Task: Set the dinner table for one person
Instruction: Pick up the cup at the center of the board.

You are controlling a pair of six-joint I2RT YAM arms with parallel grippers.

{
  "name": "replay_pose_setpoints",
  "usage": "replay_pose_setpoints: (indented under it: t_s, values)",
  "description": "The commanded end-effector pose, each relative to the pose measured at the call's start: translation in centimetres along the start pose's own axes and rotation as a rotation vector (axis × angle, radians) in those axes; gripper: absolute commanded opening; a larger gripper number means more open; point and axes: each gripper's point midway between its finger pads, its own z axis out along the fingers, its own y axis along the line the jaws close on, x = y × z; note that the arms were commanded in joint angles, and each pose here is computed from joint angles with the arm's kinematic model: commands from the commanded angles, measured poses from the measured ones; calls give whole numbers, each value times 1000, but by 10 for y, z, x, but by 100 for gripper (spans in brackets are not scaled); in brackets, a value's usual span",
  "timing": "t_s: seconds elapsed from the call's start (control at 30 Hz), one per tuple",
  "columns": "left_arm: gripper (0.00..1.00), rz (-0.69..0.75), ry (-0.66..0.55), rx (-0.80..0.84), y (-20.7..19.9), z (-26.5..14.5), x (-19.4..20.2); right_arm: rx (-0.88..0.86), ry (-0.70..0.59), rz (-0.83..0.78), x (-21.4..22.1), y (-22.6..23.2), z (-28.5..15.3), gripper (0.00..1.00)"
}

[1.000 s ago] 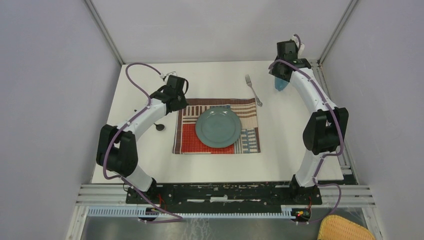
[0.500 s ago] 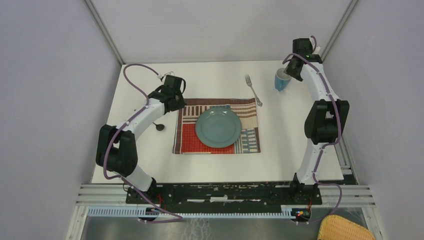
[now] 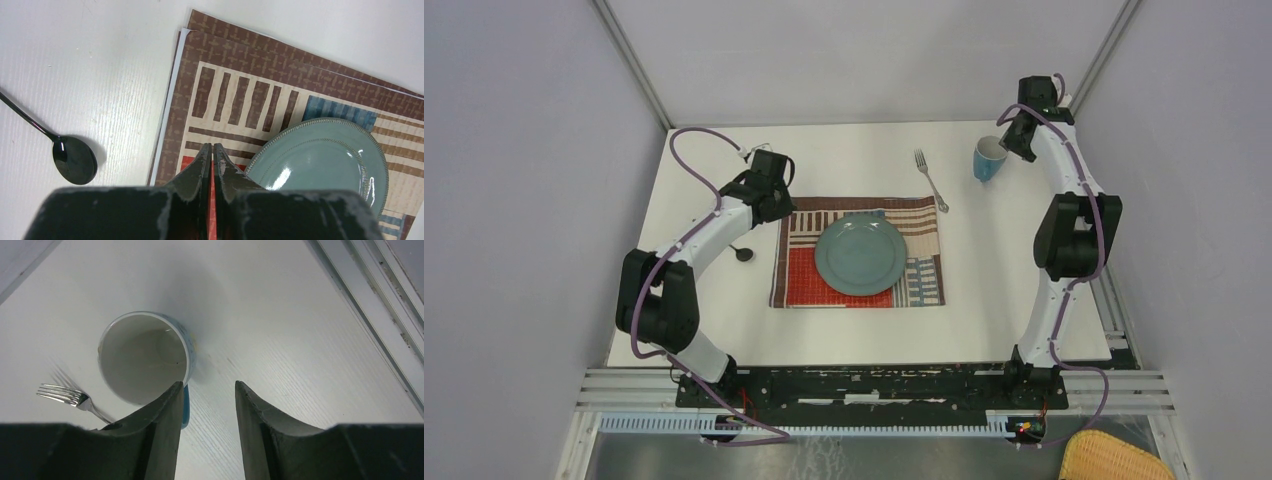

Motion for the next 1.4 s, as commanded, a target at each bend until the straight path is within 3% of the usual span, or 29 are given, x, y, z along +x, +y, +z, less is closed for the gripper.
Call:
replay_pose_setpoints:
  t_s: [0.0, 0.9, 1.37]
  values:
    - [10, 17, -65, 28, -4, -9, -21, -24, -29, 24, -14, 6, 3, 48]
    - [10, -2, -55, 14, 0, -9, -16, -54, 21, 15, 3, 15, 36, 46]
    - [10, -3, -51, 13, -1, -7, -17, -70, 37, 15, 11, 20, 51, 25]
